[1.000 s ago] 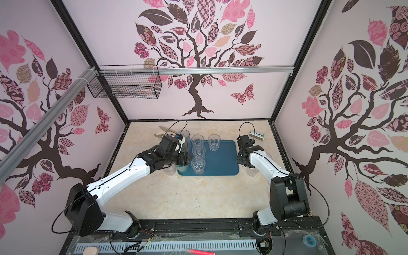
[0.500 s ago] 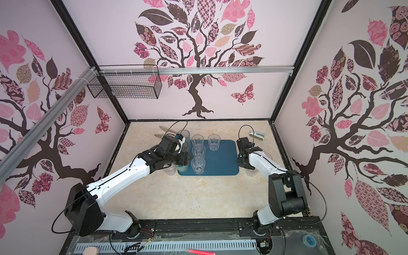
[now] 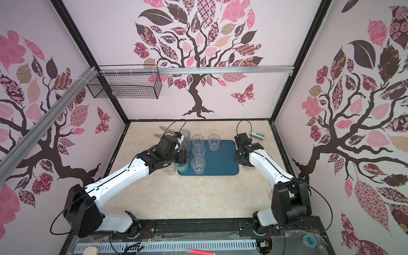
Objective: Place the glasses into the tray
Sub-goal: Pick up the glass from the middle-right of the table, then place the glass on the tray.
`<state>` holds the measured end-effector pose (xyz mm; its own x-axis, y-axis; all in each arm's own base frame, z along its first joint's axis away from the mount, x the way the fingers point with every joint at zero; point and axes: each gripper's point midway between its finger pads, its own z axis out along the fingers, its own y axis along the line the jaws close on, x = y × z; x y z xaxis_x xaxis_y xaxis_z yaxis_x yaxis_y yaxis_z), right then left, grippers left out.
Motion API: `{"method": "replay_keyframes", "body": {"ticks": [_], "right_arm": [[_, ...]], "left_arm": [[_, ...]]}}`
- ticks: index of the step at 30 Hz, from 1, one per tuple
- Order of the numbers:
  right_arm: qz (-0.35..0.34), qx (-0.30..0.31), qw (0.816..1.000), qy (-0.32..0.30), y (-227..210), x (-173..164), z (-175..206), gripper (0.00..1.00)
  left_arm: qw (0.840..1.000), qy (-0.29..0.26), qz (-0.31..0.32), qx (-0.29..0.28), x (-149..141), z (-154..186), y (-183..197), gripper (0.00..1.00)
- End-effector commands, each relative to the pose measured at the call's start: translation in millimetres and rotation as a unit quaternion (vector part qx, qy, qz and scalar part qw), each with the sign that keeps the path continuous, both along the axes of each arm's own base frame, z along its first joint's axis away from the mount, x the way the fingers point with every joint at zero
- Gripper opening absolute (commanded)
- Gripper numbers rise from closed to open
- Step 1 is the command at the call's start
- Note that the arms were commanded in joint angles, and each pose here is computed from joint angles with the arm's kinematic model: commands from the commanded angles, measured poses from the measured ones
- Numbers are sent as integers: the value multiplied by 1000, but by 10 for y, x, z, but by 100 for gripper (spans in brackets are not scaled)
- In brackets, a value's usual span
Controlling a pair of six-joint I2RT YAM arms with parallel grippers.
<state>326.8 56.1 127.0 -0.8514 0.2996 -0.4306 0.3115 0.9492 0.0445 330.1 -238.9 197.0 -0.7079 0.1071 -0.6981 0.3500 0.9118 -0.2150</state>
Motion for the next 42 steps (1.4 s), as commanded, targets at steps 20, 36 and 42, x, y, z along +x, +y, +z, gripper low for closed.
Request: {"method": "replay_keyframes", "body": {"ticks": [20,36,42], "right_arm": [[155,72,985,1,1275,232,-12,4],[190,30,981,22,1732,692,-399,9],[198,43,979,21,1852,791,-409,18]], "left_arm": [[994,-40,94,41,53,54,499,66],[993,-30,105,40,-29,-18,623,66],[993,-22,105,40,-35,-59,618,66]]}}
